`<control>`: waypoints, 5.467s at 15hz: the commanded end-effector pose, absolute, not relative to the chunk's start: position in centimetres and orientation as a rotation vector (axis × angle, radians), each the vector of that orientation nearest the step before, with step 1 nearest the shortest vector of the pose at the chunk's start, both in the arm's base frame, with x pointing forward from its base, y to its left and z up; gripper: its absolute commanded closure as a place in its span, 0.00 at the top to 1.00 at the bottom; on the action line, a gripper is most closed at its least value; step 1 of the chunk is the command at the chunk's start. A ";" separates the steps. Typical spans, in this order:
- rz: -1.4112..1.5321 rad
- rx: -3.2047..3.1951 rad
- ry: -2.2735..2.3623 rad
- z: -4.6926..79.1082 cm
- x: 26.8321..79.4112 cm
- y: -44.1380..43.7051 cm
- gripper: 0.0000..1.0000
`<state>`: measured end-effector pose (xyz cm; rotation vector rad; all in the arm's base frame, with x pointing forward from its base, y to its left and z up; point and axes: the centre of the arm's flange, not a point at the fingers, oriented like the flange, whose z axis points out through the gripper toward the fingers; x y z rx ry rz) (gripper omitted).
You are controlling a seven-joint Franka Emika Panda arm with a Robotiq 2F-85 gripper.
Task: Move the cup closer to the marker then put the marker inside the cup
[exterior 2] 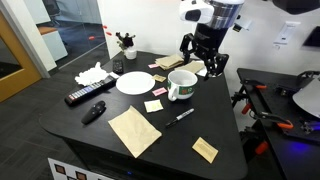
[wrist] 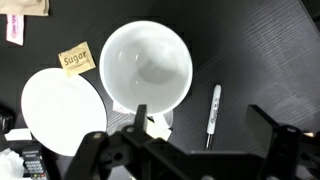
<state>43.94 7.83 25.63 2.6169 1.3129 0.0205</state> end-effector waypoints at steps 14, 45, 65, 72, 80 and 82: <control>0.106 2.597 1.506 24.2 47.0 11.7 1.00; -0.045 2.635 1.603 14.2 48.8 14.2 1.00; -0.001 2.600 1.699 12.0 48.0 15.9 0.04; 0.032 2.583 1.712 15.7 47.5 16.8 0.04; 0.140 2.559 1.666 21.5 46.8 14.8 0.04; 0.167 2.568 1.650 22.5 46.4 13.4 0.04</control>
